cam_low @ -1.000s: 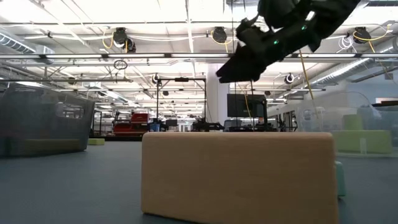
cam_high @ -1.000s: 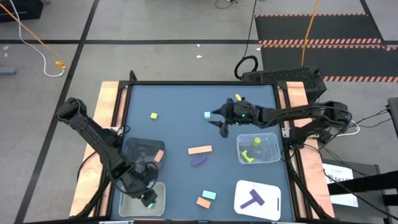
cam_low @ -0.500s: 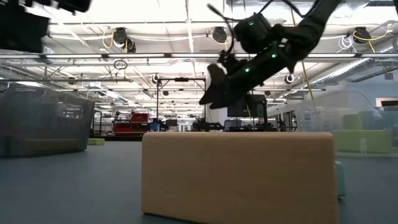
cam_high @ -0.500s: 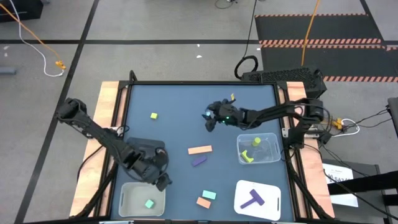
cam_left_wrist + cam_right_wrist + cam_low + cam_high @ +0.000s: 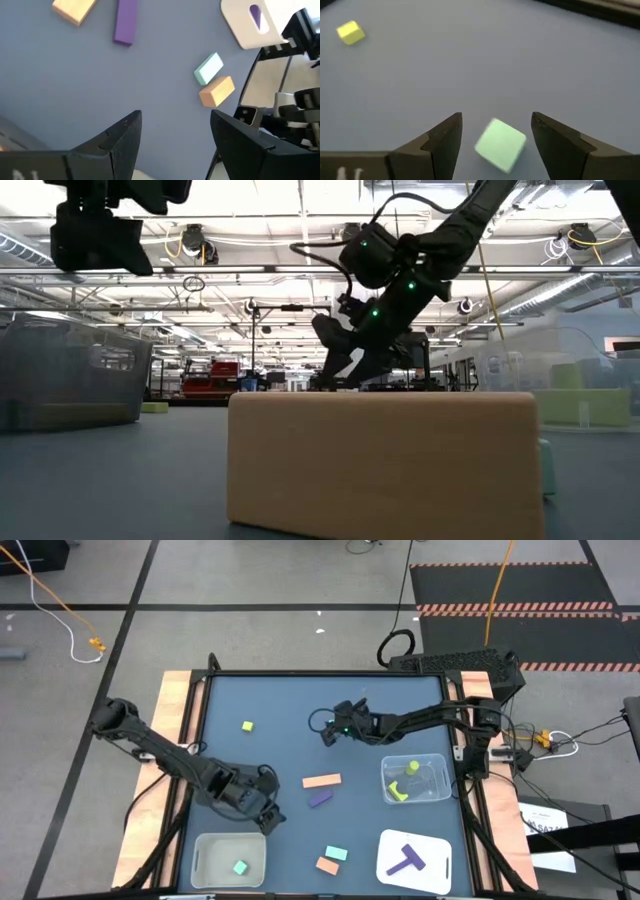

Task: Sort & place blocks by color
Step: Put the top blue block into the gray bin

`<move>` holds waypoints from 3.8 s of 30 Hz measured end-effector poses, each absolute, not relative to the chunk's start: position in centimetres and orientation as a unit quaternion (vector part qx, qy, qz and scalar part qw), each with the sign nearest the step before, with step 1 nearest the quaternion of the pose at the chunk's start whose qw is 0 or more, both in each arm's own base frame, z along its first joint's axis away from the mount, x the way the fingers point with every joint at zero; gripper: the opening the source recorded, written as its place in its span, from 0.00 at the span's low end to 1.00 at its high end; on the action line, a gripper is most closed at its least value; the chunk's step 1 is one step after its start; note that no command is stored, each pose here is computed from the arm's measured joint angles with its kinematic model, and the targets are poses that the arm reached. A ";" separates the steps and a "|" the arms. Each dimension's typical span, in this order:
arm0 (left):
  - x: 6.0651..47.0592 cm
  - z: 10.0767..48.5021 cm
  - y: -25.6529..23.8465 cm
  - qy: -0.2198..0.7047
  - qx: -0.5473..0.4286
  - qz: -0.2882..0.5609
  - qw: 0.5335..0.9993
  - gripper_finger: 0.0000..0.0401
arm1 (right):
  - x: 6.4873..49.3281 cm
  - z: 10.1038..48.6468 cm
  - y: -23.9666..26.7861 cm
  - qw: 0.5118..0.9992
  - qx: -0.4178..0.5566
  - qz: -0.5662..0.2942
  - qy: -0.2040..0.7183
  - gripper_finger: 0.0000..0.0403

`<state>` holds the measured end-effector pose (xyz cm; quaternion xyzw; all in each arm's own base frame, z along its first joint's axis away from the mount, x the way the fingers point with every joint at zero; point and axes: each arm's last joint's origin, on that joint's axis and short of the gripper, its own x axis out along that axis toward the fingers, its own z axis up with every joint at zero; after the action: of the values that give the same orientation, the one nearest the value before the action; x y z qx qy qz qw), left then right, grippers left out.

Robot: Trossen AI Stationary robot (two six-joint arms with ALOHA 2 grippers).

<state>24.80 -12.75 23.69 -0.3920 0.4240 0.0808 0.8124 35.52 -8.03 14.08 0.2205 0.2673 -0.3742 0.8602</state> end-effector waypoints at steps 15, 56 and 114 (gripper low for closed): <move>24.0 25.5 -11.9 0.401 -0.386 0.057 0.829 0.59 | 35.8 11.1 -8.0 0.849 0.209 -0.378 0.305 0.57; 26.4 26.6 -6.9 0.277 -0.009 0.166 0.946 0.59 | 31.2 27.0 -6.3 0.977 0.166 -0.130 0.043 0.29; 34.4 28.3 -2.0 0.006 0.324 0.266 0.908 0.56 | 31.2 26.6 -3.1 0.927 0.332 -0.013 -0.175 0.29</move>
<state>34.36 -1.99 28.34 0.3239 0.0058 0.2658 0.9080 31.19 -3.15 26.57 0.3316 -0.1753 -0.0134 0.9269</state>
